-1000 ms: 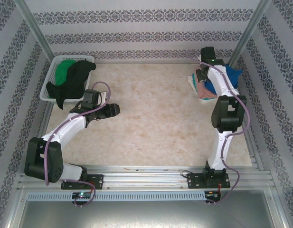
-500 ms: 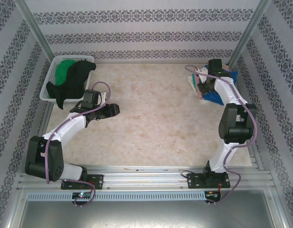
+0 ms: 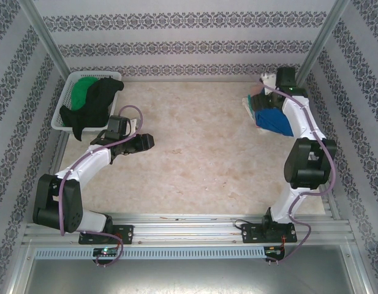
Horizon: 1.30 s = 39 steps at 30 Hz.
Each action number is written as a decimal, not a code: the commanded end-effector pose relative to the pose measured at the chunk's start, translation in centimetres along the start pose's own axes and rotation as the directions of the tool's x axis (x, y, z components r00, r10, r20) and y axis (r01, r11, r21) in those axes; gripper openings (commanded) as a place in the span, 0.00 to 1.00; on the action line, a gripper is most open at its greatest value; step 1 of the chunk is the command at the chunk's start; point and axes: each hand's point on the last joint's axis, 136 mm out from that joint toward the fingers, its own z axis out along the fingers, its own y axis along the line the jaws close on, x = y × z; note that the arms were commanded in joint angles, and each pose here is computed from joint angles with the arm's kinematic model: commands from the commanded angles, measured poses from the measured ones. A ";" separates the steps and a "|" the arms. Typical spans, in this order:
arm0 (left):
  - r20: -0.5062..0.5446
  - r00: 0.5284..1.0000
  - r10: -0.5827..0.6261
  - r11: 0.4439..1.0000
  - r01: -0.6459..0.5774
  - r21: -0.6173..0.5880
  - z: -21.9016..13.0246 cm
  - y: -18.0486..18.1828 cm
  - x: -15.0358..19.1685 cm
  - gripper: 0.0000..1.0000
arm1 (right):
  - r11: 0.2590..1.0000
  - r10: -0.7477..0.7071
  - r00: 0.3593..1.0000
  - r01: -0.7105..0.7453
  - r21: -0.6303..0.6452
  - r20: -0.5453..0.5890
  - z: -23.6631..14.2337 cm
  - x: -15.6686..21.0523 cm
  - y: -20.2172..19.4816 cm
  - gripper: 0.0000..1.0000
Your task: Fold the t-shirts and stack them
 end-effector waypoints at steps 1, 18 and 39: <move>0.034 0.999 0.029 1.000 -0.030 0.009 -0.5 -0.3 -1.5 0.54 | 0.944 0.315 0.945 -0.321 0.078 0.085 1.5 -2.4 -3.4 0.83; 0.024 0.999 0.030 0.999 -0.030 0.021 -0.2 -0.4 -1.5 0.54 | 0.863 0.487 0.852 -0.436 0.255 -0.194 14.5 2.1 -4.5 0.81; 0.081 0.996 0.025 0.999 -0.021 -0.039 -2.0 0.3 -1.9 0.68 | 0.862 0.474 0.872 -0.431 0.265 -0.121 6.5 5.7 -3.5 0.78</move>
